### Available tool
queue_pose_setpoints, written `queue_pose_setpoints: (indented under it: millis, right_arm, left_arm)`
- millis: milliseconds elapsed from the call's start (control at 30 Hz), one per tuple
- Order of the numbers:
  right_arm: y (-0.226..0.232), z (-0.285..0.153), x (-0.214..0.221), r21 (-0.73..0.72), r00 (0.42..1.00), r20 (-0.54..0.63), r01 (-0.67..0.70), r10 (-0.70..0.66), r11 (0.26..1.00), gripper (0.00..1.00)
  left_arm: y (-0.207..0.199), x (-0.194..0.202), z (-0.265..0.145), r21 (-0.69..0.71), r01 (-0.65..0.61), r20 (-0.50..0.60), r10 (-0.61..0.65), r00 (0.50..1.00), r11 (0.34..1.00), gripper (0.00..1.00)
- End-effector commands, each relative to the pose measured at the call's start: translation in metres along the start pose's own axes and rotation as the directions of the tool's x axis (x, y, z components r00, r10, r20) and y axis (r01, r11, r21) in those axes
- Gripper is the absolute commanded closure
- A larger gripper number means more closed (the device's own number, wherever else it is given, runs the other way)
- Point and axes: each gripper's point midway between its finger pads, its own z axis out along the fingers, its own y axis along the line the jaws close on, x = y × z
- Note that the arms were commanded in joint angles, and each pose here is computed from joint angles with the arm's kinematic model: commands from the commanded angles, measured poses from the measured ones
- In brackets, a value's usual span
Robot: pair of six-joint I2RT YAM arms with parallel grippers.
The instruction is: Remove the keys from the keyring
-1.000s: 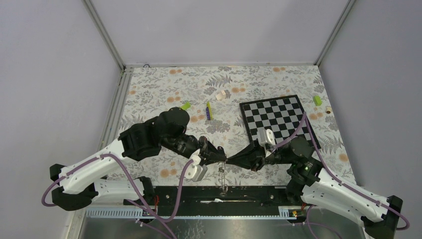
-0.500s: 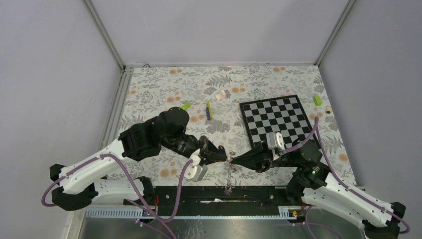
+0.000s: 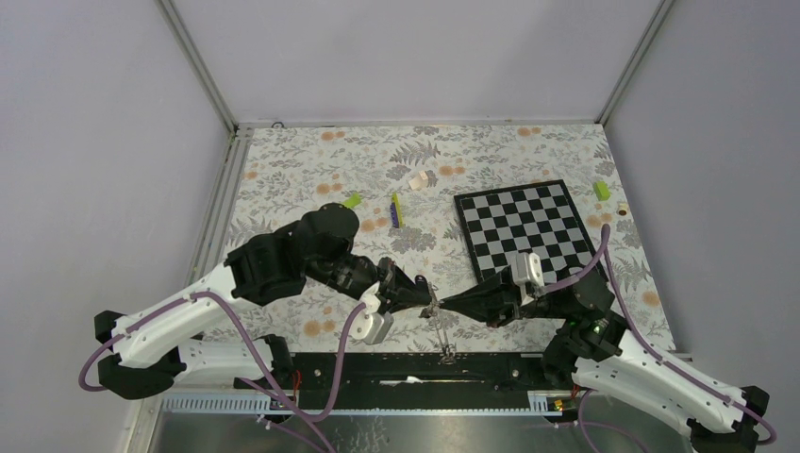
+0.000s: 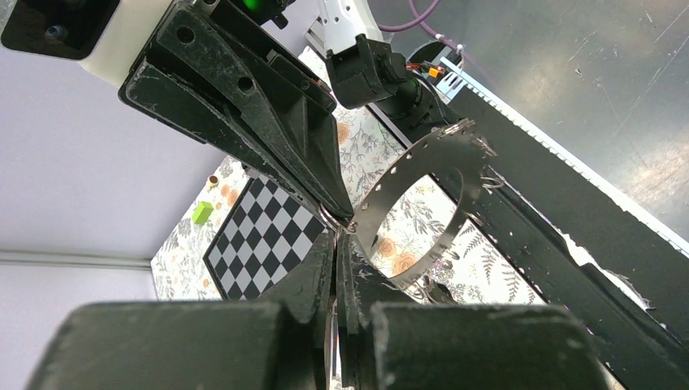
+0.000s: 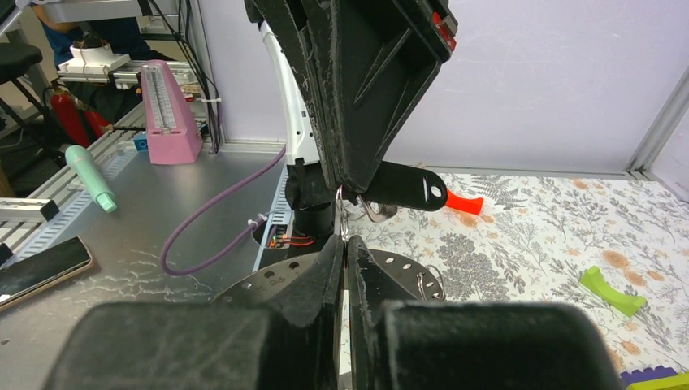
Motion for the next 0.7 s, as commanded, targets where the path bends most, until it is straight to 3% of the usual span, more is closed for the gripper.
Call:
queue_pose_setpoints:
  millis: [0, 567, 667]
  right_arm:
    - [-0.001, -0.003, -0.029, 0.028, 0.990, 0.112, 0.087, -0.089, 0.996, 1.00]
    - [-0.001, -0.008, -0.043, 0.054, 0.980, 0.163, 0.104, -0.111, 0.993, 1.00]
    - [-0.004, -0.008, -0.040, 0.071, 0.982, 0.156, 0.096, -0.106, 0.993, 1.00]
  left_arm:
    - [0.000, -0.014, -0.002, -0.004, -0.034, 0.052, 0.034, 0.998, 0.999, 1.00]
    - [-0.006, -0.006, -0.002, -0.039, -0.010, 0.049, 0.012, 0.999, 0.999, 1.00]
    - [-0.001, 0.005, -0.002, -0.095, 0.092, 0.012, -0.091, 0.996, 0.991, 1.00]
